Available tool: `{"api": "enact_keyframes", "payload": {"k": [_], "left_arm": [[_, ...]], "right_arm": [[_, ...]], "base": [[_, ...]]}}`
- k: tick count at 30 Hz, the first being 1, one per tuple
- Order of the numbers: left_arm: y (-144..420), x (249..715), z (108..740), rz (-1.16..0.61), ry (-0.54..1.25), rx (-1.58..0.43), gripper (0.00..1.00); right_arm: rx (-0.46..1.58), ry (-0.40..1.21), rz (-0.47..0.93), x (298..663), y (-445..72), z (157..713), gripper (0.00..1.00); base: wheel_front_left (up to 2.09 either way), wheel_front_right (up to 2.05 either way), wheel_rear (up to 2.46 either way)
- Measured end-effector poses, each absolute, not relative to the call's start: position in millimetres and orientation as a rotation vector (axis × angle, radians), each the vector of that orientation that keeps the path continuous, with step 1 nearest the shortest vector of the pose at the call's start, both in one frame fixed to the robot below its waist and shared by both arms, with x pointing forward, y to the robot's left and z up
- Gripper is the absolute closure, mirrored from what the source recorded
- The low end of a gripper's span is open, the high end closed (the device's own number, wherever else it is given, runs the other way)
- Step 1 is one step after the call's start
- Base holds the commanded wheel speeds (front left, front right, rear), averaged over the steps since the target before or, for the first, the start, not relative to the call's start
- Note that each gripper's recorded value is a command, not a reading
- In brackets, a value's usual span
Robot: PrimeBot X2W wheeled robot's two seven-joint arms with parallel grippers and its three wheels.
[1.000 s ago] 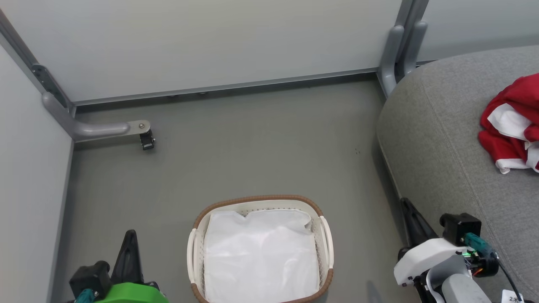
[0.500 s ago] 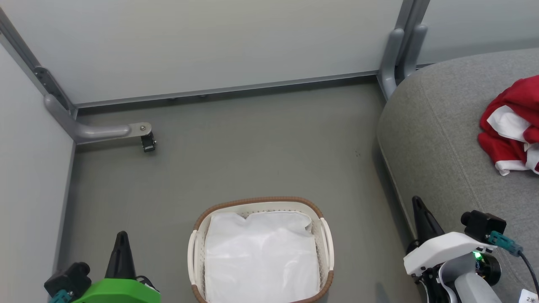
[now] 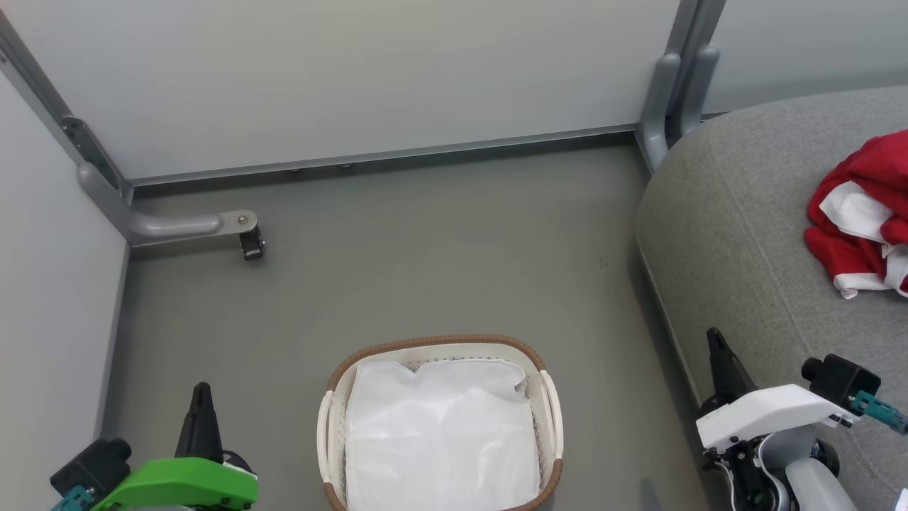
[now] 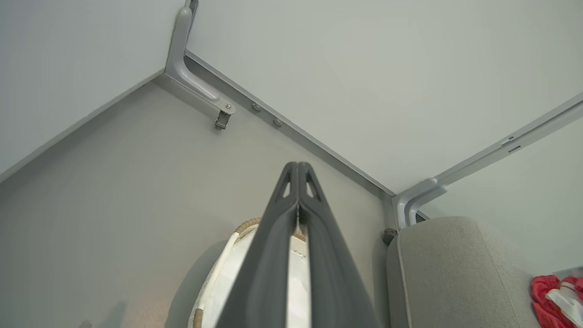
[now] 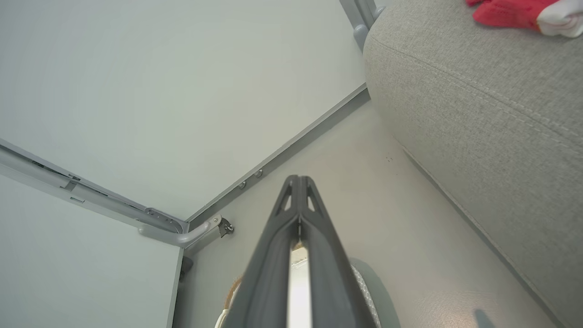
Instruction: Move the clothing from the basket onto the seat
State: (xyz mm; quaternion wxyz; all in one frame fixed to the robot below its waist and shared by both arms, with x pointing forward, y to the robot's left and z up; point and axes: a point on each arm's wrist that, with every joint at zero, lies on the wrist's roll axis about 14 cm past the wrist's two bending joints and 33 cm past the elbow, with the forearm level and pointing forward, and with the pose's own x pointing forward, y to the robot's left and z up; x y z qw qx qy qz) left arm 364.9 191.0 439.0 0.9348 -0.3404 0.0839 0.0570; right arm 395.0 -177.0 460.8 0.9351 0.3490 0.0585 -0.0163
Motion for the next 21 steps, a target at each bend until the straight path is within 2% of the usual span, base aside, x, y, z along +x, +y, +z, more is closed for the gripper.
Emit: {"api": "enact_keyframes", "payload": {"k": [21], "left_arm": [[195, 372, 451, 0.129, 0.145, -0.962, 1.0]], "right_arm": [[0.974, 0.107, -0.066, 393, -186, 468, 1.0]], "base": [[0.0, 0.0, 0.0]]}}
